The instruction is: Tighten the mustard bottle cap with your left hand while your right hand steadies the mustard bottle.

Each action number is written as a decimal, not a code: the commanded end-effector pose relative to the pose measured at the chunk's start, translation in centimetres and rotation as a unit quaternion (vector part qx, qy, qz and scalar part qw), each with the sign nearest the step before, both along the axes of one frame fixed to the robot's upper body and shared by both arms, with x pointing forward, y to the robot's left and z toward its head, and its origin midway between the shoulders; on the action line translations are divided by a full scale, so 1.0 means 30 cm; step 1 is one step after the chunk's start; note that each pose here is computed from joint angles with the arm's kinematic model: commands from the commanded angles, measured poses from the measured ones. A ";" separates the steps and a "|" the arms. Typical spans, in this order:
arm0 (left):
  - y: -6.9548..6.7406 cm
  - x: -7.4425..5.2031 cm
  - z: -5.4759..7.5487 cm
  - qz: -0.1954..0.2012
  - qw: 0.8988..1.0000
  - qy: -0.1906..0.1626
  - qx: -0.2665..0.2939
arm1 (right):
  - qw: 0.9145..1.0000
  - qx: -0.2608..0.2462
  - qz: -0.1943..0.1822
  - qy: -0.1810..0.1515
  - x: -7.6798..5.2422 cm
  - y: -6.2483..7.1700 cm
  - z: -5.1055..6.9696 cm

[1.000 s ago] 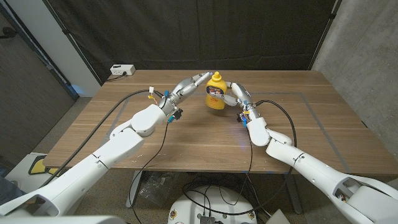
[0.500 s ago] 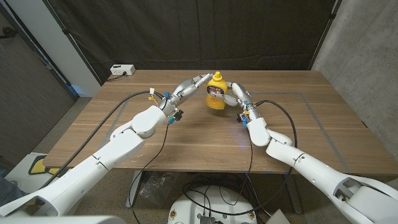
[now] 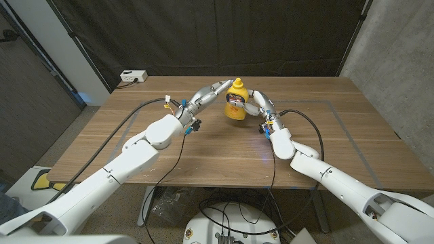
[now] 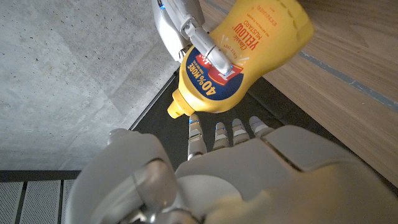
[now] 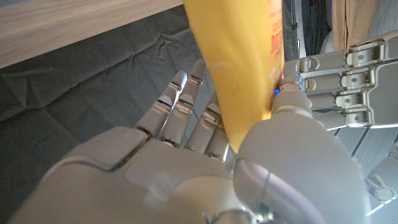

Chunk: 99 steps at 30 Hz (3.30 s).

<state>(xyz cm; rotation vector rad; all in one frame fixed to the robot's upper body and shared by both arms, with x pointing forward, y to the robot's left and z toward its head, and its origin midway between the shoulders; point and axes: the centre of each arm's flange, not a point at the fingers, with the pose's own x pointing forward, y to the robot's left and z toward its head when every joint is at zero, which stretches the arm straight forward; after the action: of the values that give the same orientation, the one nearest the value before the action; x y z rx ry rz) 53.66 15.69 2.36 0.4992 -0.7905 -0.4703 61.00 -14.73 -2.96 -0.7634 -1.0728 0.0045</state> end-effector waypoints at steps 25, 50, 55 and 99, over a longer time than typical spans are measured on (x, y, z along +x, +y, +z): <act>-0.036 0.039 0.088 -0.003 1.000 -0.021 0.018 | 0.999 0.025 -0.009 -0.017 -0.033 -0.084 0.020; -0.046 -0.001 0.020 -0.008 1.000 -0.010 0.006 | 1.000 0.024 -0.005 -0.008 -0.024 -0.085 0.010; -0.045 -0.002 0.019 -0.010 1.000 -0.012 0.005 | 1.000 0.024 -0.006 -0.007 -0.024 -0.085 0.006; -0.057 -0.008 0.028 -0.002 0.998 -0.023 0.054 | 1.000 0.023 0.000 -0.013 -0.035 -0.054 0.004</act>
<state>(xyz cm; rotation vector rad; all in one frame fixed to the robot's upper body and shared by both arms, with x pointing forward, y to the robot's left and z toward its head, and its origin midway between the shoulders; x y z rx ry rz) 53.45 14.09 3.28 0.5926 -0.8191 -0.5062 60.21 -16.44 -2.99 -0.7194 -1.0856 -0.0318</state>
